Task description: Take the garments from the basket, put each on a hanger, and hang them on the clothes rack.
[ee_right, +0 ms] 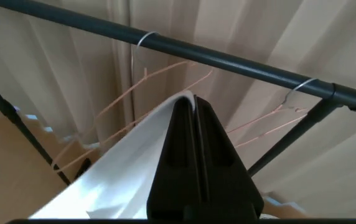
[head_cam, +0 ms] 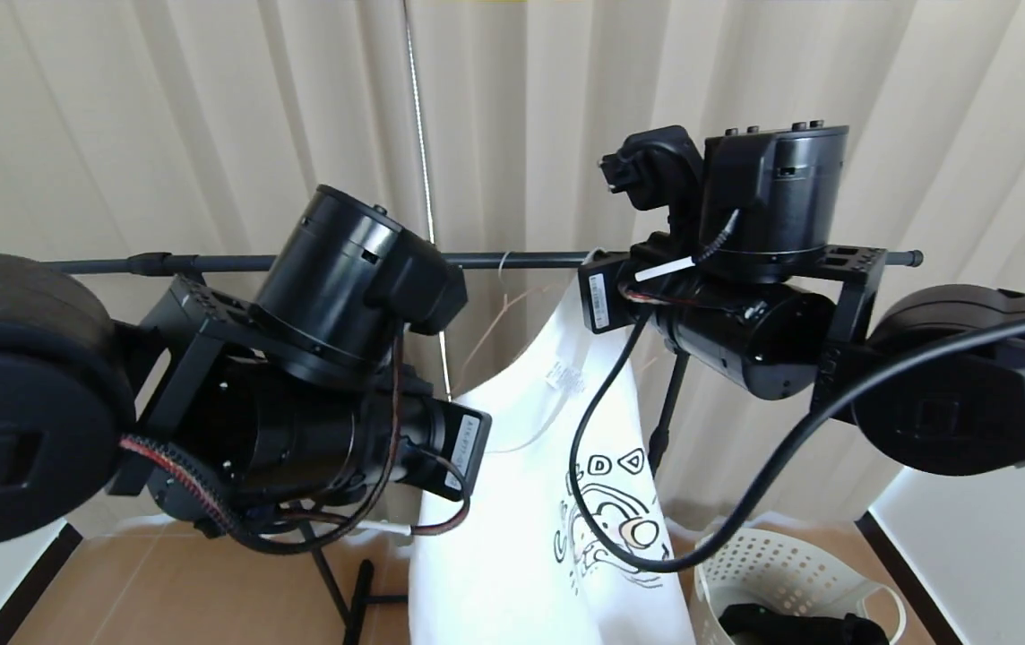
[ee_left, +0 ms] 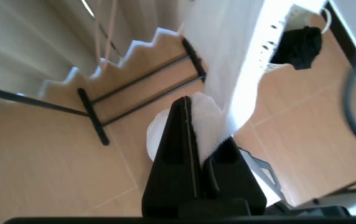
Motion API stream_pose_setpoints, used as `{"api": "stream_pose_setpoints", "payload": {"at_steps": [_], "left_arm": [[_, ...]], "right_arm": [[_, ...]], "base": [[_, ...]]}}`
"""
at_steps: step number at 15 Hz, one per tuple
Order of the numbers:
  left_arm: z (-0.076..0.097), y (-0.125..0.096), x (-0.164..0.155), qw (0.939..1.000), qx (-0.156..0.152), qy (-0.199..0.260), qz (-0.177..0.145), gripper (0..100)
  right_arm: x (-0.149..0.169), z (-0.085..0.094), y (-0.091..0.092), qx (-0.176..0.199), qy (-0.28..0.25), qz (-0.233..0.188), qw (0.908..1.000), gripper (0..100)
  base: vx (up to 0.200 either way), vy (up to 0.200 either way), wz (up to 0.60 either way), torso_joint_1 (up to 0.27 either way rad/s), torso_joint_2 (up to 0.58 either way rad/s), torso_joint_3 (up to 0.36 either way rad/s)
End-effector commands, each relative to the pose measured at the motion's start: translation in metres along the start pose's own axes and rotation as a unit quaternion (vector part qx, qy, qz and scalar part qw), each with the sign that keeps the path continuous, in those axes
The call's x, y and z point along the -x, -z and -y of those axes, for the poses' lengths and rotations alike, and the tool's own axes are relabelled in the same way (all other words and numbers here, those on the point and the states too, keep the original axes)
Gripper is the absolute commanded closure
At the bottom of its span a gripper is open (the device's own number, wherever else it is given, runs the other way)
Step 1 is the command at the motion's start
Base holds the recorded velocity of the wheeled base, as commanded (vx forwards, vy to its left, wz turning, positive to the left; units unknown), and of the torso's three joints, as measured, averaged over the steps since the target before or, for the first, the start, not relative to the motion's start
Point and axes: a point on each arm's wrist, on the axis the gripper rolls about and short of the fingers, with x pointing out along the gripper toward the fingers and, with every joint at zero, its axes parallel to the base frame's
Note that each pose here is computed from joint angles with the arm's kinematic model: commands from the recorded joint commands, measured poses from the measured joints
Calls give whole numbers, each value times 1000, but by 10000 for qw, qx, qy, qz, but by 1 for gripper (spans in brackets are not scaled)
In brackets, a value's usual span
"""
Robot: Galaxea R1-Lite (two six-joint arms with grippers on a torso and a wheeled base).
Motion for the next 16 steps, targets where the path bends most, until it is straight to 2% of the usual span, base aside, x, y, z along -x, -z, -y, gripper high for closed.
{"api": "stream_pose_setpoints", "payload": {"at_steps": [1,3,4,5,6,12,15,16], "left_arm": [[26,7,2,9995,-12,322,-46,100],[45,3,-1,9983,259,518,-16,100],[47,2,-1,9980,321,546,-8,100],[57,-5,-1,9958,619,663,81,100],[58,-7,-1,9953,685,679,111,100],[55,-9,-4,9948,844,562,132,100],[32,-11,-12,9946,1025,3,173,100],[28,-11,-13,9943,1049,-48,174,100]], "right_arm": [[-21,-12,7,25,-11,-42,10000,100],[-31,-19,5,-68,-39,47,10000,100],[-33,-20,5,-83,-40,46,9999,100],[-36,-22,3,-212,-47,87,9997,100],[-36,-23,4,-238,-63,81,9997,100],[-31,-22,1,-590,-112,99,9981,100],[-6,-3,0,-585,-41,3,9983,100],[0,0,0,-592,-41,16,9982,100]], "base": [[0,0,0,0,0,0],[0,0,0,0,0,0],[0,0,0,0,0,0],[0,0,0,0,0,0],[0,0,0,0,0,0],[0,0,0,0,0,0],[0,0,0,0,0,0],[0,0,0,0,0,0]]}}
